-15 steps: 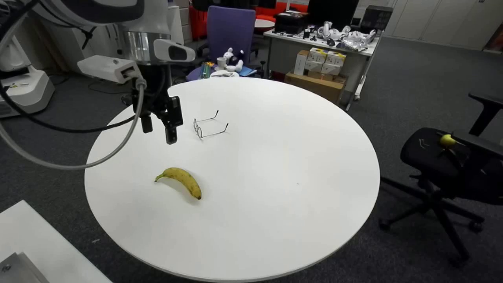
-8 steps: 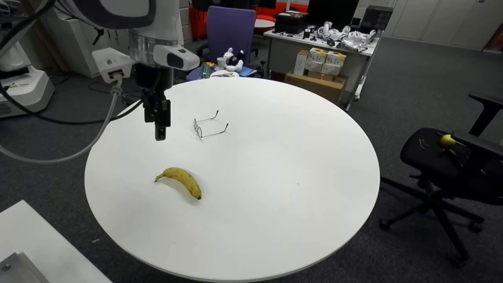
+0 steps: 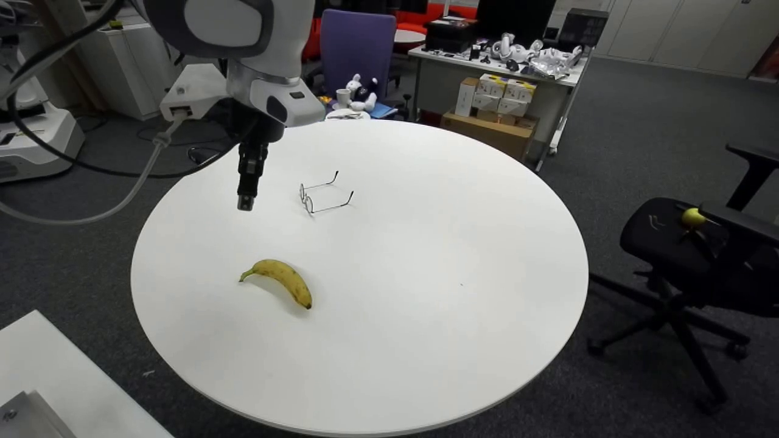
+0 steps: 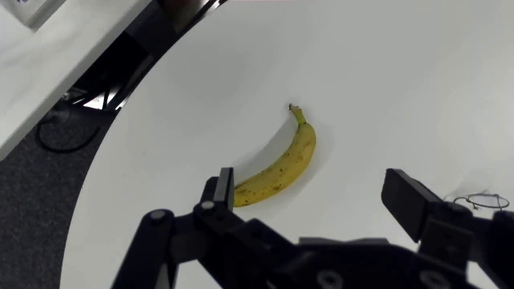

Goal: Move the banana slightly to the right

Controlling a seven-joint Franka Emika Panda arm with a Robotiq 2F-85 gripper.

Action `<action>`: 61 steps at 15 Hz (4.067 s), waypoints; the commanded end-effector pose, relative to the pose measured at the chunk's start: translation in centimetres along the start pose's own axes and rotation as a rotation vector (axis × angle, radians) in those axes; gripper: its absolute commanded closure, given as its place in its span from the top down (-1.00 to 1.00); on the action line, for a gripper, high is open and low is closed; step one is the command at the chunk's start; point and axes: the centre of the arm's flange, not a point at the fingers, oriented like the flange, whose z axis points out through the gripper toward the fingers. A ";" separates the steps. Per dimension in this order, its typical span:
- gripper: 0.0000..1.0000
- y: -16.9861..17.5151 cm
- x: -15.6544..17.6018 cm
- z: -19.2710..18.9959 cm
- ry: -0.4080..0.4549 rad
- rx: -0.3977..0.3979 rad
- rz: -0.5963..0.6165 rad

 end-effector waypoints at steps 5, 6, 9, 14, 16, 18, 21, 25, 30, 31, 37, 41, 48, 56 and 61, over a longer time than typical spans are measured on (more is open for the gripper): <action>1.00 0.5 1.2 -0.5 -0.006 0.103 0.177; 1.00 0.4 1.2 -0.6 -0.007 0.106 0.184; 1.00 0.1 1.3 -0.3 0.033 0.107 0.236; 1.00 -1.3 3.9 3.6 0.202 0.140 0.464; 1.00 -1.7 4.4 6.0 0.215 0.125 0.522; 1.00 -2.0 4.7 8.4 0.224 0.106 0.567; 1.00 -2.1 4.9 11.4 0.220 0.060 0.613; 1.00 -2.1 5.0 13.7 0.207 0.011 0.641; 1.00 -2.3 6.3 15.8 0.198 -0.030 0.654; 1.00 -2.4 6.5 16.1 0.197 -0.037 0.653; 1.00 -3.7 7.7 18.4 0.225 -0.034 0.626; 1.00 -4.5 7.8 19.3 0.242 -0.030 0.611; 1.00 -3.5 6.9 20.4 0.195 -0.074 0.574; 1.00 -2.2 6.5 22.7 0.170 -0.111 0.543; 1.00 -2.6 6.7 23.7 0.164 -0.126 0.548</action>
